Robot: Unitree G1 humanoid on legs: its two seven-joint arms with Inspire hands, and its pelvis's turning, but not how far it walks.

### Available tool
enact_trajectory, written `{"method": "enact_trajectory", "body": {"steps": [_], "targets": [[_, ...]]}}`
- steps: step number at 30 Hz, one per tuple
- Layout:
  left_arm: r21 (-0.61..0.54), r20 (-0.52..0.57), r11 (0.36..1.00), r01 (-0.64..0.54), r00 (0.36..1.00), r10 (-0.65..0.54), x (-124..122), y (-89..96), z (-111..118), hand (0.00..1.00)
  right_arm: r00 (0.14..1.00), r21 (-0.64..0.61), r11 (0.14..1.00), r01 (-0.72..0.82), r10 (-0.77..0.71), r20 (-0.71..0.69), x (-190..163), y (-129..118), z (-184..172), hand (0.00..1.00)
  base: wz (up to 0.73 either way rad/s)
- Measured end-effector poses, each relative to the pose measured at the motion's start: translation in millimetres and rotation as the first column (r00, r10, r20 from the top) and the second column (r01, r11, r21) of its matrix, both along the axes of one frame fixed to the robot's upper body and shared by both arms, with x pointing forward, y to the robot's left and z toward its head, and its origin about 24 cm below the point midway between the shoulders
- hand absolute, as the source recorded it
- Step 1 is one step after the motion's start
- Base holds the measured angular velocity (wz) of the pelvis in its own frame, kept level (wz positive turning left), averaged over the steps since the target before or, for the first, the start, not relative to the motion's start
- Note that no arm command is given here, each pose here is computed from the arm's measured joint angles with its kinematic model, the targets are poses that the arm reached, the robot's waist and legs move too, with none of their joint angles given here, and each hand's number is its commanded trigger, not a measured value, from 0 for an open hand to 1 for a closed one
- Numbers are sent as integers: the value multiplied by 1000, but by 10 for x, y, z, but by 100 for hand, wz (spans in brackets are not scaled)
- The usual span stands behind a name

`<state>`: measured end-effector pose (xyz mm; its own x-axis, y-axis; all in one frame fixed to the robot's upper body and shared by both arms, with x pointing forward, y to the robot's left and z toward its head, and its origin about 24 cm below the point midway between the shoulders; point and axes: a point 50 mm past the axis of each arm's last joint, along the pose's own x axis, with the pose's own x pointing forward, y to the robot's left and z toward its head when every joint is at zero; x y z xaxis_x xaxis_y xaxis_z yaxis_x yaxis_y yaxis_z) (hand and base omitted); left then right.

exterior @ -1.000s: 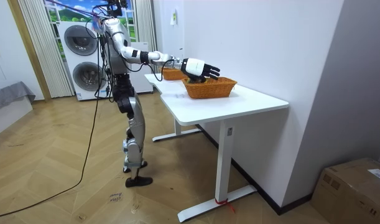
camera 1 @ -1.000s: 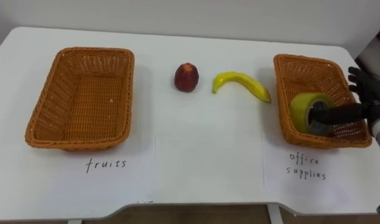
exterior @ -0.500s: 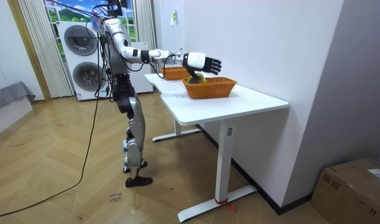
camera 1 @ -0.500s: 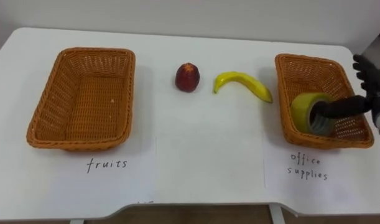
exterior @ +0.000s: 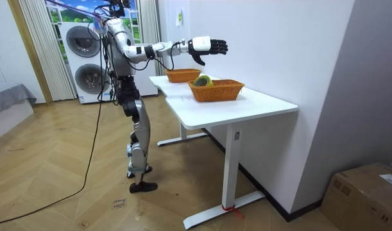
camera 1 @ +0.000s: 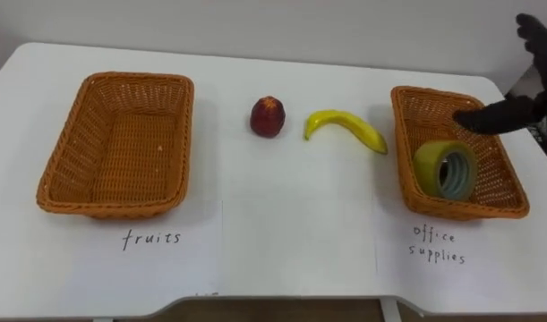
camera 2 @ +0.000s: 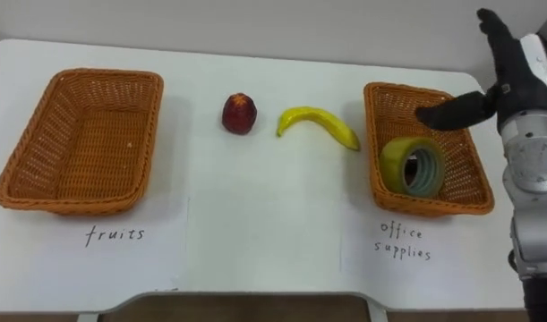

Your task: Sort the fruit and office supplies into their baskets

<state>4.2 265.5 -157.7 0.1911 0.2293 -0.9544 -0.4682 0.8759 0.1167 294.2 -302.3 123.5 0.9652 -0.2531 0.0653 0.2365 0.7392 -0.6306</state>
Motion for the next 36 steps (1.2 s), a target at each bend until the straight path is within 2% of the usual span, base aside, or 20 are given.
{"method": "enact_trajectory", "body": {"steps": [4, 10, 24, 36], "targets": [[11, -11, 1000, -12, 1000, 12, -15, 1, -5, 0, 1000, 5, 1000, 22, -22, 17, -15, -47, 31, 0, 3], [16, -8, 999, -41, 999, 41, -30, 25, 1, 0, 997, -8, 1000, -11, 12, 73, -20, 9, 183, 0, 0], [9, -12, 1000, -22, 1000, 22, -7, -1, -9, 0, 990, 5, 997, -71, 69, 127, 64, 116, 360, 0, 2], [-3, -37, 1000, -26, 999, 26, -31, -15, -15, 0, 993, 32, 994, -102, 99, 63, 109, 174, 317, 0, 5]]}}
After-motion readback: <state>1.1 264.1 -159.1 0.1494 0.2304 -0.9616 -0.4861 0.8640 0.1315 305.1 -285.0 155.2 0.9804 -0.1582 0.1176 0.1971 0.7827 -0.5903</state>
